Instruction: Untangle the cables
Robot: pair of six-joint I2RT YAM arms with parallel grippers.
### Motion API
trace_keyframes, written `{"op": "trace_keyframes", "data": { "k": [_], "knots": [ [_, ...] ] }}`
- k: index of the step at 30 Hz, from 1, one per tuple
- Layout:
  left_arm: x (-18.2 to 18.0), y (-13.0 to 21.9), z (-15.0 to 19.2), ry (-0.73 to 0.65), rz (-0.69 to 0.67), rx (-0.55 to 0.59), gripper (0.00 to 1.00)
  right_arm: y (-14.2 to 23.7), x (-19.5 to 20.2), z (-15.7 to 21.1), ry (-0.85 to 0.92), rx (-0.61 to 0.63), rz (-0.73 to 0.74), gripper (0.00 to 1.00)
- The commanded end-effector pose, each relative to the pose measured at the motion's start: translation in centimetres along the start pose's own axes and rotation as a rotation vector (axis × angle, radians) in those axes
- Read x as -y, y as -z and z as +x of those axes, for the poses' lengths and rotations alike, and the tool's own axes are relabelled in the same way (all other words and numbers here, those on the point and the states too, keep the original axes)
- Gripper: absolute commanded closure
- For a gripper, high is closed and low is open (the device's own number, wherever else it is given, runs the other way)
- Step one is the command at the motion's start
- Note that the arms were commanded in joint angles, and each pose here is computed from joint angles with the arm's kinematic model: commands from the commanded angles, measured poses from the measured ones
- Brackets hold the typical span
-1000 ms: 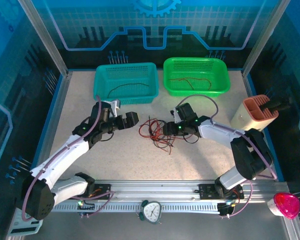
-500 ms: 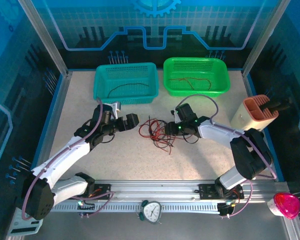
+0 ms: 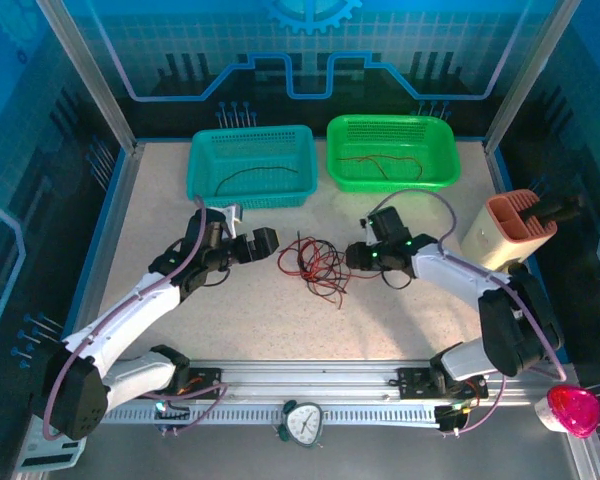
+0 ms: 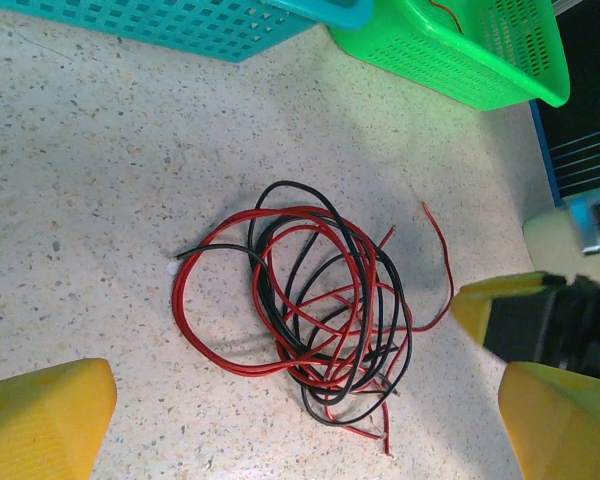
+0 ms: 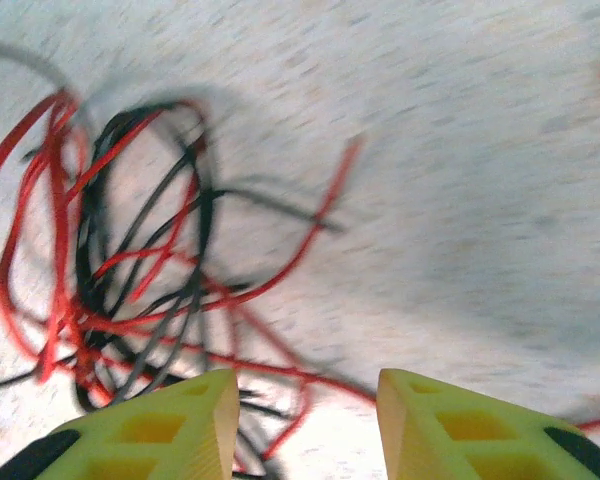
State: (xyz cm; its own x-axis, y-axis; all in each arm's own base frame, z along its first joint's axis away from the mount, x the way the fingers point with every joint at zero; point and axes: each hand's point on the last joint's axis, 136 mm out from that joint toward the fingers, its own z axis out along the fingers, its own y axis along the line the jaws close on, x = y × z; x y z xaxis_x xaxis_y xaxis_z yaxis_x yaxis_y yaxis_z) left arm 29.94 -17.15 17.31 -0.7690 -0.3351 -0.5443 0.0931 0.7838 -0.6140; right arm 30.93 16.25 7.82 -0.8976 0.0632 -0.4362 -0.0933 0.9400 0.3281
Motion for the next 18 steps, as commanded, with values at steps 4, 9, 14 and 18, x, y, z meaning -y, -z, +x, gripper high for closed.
{"op": "trace_keyframes", "data": {
  "k": [4, 9, 14, 18],
  "knots": [
    [2.1, 0.1, -1.2, -0.008, 0.052, 0.03, 0.01, 1.8, 6.1, -4.2, 0.004, 0.02, 0.28, 0.57],
    [2.6, 0.3, -1.3, -0.009, 0.06, 0.031, 0.01, 0.5, 8.1, -4.4, 0.047, -0.062, 0.384, 0.59],
    [3.0, 0.8, -1.4, -0.017, 0.07, 0.041, 0.01, -0.2, 9.3, -2.9, 0.028, -0.105, 0.413, 0.59],
    [3.2, 0.8, -1.5, -0.018, 0.077, 0.043, 0.01, -1.1, 9.4, -1.4, 0.0, -0.14, 0.392, 0.59]
  ]
}}
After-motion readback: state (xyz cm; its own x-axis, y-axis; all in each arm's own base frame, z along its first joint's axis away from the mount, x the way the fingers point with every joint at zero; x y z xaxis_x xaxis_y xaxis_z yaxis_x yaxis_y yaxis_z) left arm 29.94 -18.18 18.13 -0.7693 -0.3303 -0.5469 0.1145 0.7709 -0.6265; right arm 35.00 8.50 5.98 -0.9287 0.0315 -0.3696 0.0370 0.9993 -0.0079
